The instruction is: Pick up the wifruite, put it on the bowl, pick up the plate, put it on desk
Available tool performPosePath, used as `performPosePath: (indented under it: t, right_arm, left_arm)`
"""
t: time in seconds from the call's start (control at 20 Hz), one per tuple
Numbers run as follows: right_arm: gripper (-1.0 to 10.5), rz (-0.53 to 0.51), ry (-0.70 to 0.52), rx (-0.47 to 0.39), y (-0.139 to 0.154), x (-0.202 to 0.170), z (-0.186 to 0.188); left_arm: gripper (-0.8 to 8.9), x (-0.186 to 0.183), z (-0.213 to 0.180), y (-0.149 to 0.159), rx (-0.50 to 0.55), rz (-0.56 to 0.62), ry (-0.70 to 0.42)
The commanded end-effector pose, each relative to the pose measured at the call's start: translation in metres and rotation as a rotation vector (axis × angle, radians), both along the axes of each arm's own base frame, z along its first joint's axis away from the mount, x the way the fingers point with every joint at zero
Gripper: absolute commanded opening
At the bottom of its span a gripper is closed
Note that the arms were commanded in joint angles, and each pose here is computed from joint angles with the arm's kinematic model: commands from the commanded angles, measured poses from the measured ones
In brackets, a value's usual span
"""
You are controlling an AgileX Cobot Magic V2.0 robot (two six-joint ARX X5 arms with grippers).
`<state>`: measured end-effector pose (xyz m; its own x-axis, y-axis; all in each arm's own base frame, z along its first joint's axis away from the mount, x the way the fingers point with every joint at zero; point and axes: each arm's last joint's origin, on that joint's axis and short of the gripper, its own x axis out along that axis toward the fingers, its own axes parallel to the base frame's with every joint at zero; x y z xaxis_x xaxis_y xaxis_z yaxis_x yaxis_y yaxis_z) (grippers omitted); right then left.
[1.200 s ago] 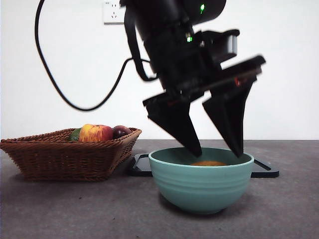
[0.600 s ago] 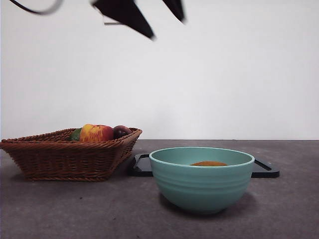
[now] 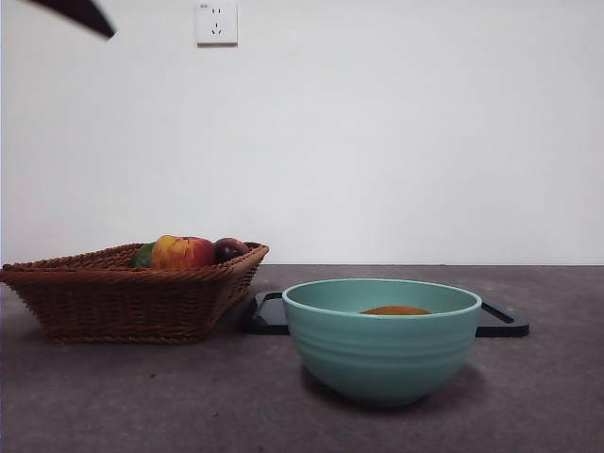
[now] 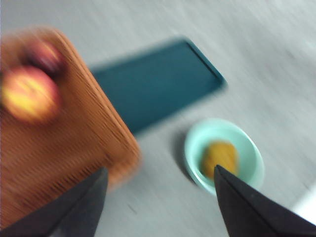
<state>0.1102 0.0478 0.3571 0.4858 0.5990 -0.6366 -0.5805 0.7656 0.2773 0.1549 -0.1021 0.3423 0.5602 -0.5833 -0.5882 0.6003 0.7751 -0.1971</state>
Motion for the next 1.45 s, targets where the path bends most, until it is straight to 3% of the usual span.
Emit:
performPosePath:
  t: [0.05, 0.45, 0.95, 1.3, 1.45]
  right_arm:
    - [4.3, 0.002, -0.022, 0.007, 0.001, 0.001, 0.006]
    - [4.3, 0.002, -0.021, 0.007, 0.001, 0.001, 0.006]
    - [4.3, -0.013, 0.027, 0.009, 0.001, 0.003, -0.001]
    - [4.3, -0.085, 0.214, 0.068, 0.017, 0.029, -0.065]
    - [3.5, -0.077, 0.25, 0.091, 0.033, 0.042, -0.095]
  left_arm:
    - [3.44, -0.013, -0.015, 0.004, -0.052, -0.067, 0.043]
    - [3.44, -0.033, -0.037, 0.009, -0.134, -0.238, 0.184]
    - [3.44, -0.033, -0.037, 0.009, -0.136, -0.239, 0.186]
    - [3.44, -0.033, -0.037, 0.009, -0.137, -0.239, 0.186]
    - [3.44, -0.033, -0.037, 0.009, -0.137, -0.239, 0.186]
